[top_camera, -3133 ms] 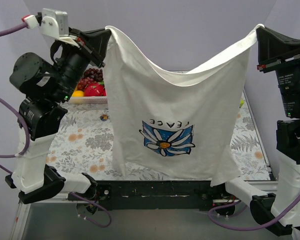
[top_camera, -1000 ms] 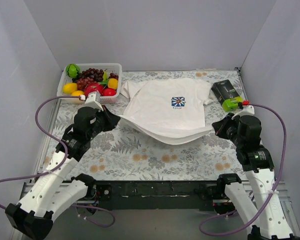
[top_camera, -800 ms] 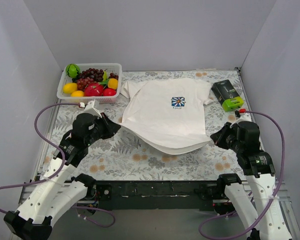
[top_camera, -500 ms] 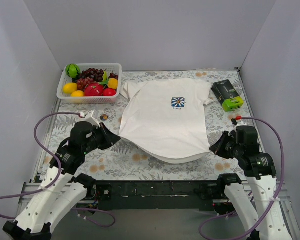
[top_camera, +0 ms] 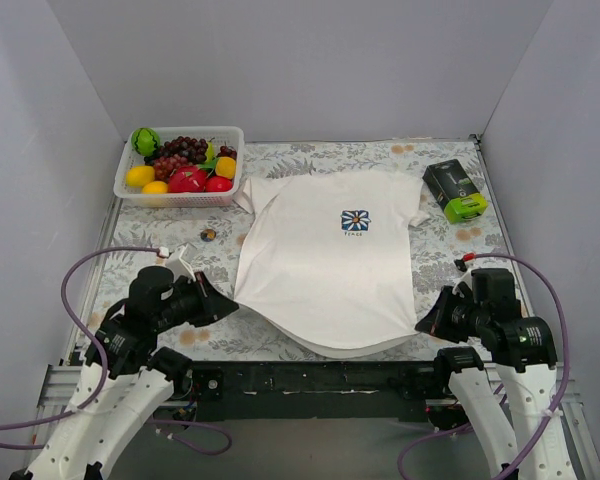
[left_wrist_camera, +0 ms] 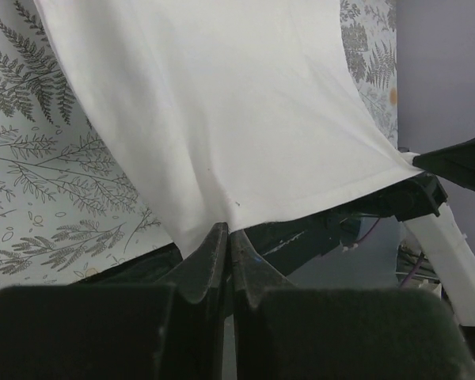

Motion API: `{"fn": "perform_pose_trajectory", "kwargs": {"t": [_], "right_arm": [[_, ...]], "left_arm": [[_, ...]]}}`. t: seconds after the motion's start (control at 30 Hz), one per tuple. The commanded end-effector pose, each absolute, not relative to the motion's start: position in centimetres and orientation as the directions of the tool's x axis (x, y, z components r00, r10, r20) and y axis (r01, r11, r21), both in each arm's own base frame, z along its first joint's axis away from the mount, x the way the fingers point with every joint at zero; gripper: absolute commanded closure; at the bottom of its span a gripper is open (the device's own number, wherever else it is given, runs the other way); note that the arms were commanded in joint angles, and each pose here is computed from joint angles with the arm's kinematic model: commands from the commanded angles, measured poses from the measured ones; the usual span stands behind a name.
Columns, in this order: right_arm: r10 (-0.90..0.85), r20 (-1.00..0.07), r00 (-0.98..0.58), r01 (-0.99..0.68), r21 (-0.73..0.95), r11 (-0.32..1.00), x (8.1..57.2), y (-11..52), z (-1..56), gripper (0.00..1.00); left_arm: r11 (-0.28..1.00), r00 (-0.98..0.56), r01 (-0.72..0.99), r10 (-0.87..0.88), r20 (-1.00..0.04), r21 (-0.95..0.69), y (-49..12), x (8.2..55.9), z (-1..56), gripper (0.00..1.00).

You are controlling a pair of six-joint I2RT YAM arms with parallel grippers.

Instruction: Pin the brooch onto the clothing

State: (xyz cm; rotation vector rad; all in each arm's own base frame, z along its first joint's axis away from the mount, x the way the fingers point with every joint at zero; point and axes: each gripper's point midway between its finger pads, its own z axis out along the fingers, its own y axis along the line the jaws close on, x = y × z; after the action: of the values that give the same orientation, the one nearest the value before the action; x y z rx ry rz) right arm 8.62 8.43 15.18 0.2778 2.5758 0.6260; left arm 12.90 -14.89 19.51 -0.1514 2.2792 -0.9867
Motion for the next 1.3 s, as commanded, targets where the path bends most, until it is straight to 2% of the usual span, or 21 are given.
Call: {"fn": "perform_pose_trajectory", "kwargs": {"t": [0.0, 0.03, 0.07, 0.1, 0.13, 0.17, 0.2, 0.37, 0.6, 0.67, 0.73, 0.9, 1.1, 1.23, 1.27], "right_arm": [[0.250, -0.414, -0.876, 0.035, 0.462, 0.886, 7.4, 8.2, 15.9, 0.68], [0.247, -0.421, -0.872, 0.028, 0.461, 0.887, 7.4, 8.2, 16.2, 0.56], [0.246, -0.450, -0.858, 0.017, 0.455, 0.890, 7.7, 8.1, 16.8, 0.45], [0.248, -0.464, -0.850, 0.015, 0.450, 0.893, 8.0, 7.9, 17.1, 0.30], [0.244, -0.481, -0.842, 0.005, 0.445, 0.895, 8.2, 7.9, 17.4, 0.26], [0.243, -0.495, -0.834, -0.002, 0.443, 0.896, 8.6, 7.8, 17.7, 0.23], [0.241, -0.521, -0.819, -0.020, 0.445, 0.895, 9.2, 7.9, 18.2, 0.18], [0.244, -0.551, -0.798, -0.052, 0.467, 0.883, 11.0, 8.6, 18.3, 0.15], [0.252, -0.571, -0.781, -0.097, 0.509, 0.855, 14.5, 9.9, 17.4, 0.14], [0.247, -0.587, -0.771, -0.116, 0.511, 0.852, 15.8, 10.2, 17.1, 0.14], [0.232, -0.569, -0.789, -0.111, 0.504, 0.857, 16.8, 10.3, 16.2, 0.14], [0.212, -0.572, -0.793, -0.098, 0.463, 0.881, 20.0, 10.1, 14.4, 0.14], [0.149, -0.539, -0.829, -0.073, 0.369, 0.926, 22.4, 10.1, 11.9, 0.13], [0.036, -0.532, -0.846, -0.126, 0.265, 0.956, 23.1, 12.4, 10.1, 0.12], [0.010, -0.501, -0.865, -0.120, 0.227, 0.967, 23.2, 12.4, 8.8, 0.11]], "left_arm": [[0.719, -0.810, 0.183, -0.277, -0.518, -0.670, -14.4, 10.7, 19.7, 0.91], [0.721, -0.801, 0.192, -0.277, -0.530, -0.666, -14.3, 10.7, 20.0, 0.60], [0.722, -0.783, 0.205, -0.285, -0.553, -0.661, -14.0, 10.7, 20.8, 0.51], [0.730, -0.767, 0.207, -0.292, -0.571, -0.651, -13.7, 11.0, 21.1, 0.38], [0.736, -0.757, 0.205, -0.299, -0.581, -0.646, -13.6, 11.2, 21.4, 0.19], [0.740, -0.748, 0.202, -0.306, -0.588, -0.641, -13.4, 11.4, 21.6, 0.09], [0.742, -0.743, 0.205, -0.307, -0.595, -0.639, -13.5, 11.8, 21.7, 0.02], [0.747, -0.730, 0.219, -0.301, -0.613, -0.627, -14.0, 13.2, 21.7, 0.02], [0.779, -0.687, 0.224, -0.300, -0.662, -0.586, -14.9, 17.7, 21.9, 0.02], [0.774, -0.747, 0.205, -0.272, -0.607, -0.599, -16.2, 18.6, 20.3, 0.02], [0.760, -0.738, 0.223, -0.277, -0.615, -0.610, -17.3, 20.3, 20.6, 0.02], [0.825, -0.738, 0.195, -0.233, -0.634, -0.531, -18.4, 25.6, 19.4, 0.02], [0.889, -0.838, 0.137, -0.131, -0.529, -0.438, -20.6, 28.1, 13.8, 0.02], [0.926, -0.873, 0.094, -0.100, -0.477, -0.365, -21.6, 28.4, 10.5, 0.02], [0.930, -0.879, 0.085, -0.099, -0.466, -0.358, -21.8, 28.3, 10.0, 0.02]]}}
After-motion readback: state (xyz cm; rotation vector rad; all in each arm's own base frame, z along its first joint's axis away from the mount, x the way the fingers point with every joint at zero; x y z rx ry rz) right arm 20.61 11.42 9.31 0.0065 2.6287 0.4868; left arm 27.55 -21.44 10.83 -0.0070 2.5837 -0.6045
